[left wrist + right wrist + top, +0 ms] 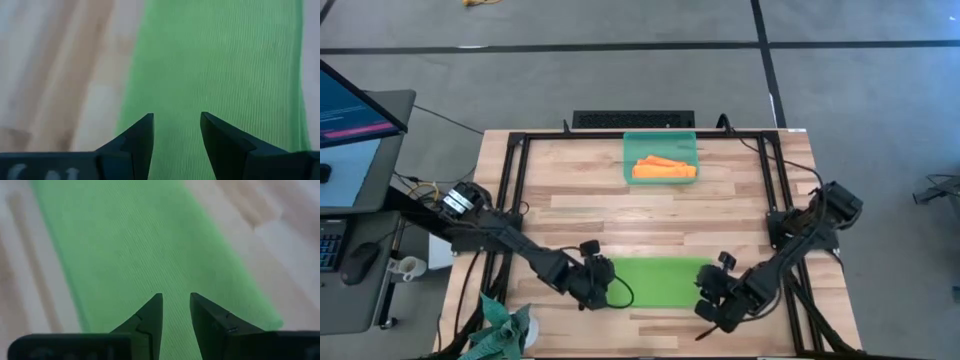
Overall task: Roll microfiber towels into tight, uniform cylinder then place into a basket
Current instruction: Fold the green microfiber towel
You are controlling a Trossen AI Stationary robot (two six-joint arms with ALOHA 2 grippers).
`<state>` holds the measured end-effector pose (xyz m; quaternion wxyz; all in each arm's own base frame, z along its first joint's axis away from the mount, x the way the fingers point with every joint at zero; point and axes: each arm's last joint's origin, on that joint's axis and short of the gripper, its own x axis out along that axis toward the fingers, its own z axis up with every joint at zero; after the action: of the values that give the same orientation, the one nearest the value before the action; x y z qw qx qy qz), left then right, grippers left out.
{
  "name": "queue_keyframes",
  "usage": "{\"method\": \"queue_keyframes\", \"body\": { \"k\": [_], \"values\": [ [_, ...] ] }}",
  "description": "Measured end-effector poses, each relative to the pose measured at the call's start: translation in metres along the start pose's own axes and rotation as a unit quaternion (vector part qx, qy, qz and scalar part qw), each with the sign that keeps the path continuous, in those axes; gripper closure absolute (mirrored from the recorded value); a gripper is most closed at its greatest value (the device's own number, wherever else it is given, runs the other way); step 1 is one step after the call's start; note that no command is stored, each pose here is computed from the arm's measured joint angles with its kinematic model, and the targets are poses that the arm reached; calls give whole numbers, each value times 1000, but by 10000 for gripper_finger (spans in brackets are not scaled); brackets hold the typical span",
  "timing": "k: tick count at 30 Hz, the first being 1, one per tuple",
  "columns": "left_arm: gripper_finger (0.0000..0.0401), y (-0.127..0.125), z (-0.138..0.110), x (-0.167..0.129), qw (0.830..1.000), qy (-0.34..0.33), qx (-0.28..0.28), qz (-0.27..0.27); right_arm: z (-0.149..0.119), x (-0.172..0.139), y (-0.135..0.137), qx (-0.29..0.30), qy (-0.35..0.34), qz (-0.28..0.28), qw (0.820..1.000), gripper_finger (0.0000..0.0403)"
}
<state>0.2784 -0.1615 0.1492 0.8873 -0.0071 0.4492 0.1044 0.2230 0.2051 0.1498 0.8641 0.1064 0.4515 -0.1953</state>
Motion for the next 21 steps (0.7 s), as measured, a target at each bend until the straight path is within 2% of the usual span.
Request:
{"method": "queue_keyframes", "body": {
  "k": [10, 21],
  "values": [
    [246, 2, -26, 5, 995, 70, -66, -38, 0, 36, -12, 47, 130, -51, 989, 284],
    [246, -15, -37, -6, 985, 106, -104, -91, 6, 43, -24, 77, 162, -96, 979, 285]
  ]
}}
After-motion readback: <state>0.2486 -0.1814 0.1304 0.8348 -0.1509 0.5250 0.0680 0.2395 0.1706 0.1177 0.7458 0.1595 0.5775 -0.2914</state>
